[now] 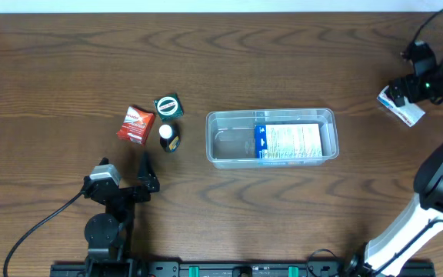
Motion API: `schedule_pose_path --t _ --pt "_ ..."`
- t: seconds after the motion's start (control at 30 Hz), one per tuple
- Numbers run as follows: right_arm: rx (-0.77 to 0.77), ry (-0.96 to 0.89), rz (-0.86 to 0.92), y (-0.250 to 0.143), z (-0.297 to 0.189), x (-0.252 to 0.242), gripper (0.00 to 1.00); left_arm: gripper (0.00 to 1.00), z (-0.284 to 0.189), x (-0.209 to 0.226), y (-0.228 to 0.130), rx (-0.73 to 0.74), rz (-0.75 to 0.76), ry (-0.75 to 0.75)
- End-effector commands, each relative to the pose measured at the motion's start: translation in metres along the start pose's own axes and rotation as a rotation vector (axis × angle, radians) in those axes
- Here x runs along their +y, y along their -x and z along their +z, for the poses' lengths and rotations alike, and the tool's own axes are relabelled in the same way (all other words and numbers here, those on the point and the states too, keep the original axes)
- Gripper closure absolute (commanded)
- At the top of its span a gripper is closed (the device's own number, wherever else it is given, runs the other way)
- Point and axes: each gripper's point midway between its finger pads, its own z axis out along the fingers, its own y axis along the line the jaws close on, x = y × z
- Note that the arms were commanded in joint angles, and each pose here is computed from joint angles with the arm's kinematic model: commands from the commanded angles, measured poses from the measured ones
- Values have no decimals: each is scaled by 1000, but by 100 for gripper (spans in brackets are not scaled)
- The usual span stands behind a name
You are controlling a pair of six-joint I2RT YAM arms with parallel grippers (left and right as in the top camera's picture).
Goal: Pack container
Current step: 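Move the right gripper to the white-green Panadol box and grasp it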
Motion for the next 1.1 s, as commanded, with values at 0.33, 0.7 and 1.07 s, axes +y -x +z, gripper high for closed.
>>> schedule_pose_path --t 0.33,0.7,1.07 --pt "98 79 39 -35 44 0 2 2 1 6 -17 47 16 19" --pt "179 134 71 -57 66 11 21 2 1 6 -17 48 16 19" --pt "199 106 160 -59 65 8 51 2 1 6 -17 48 16 19"
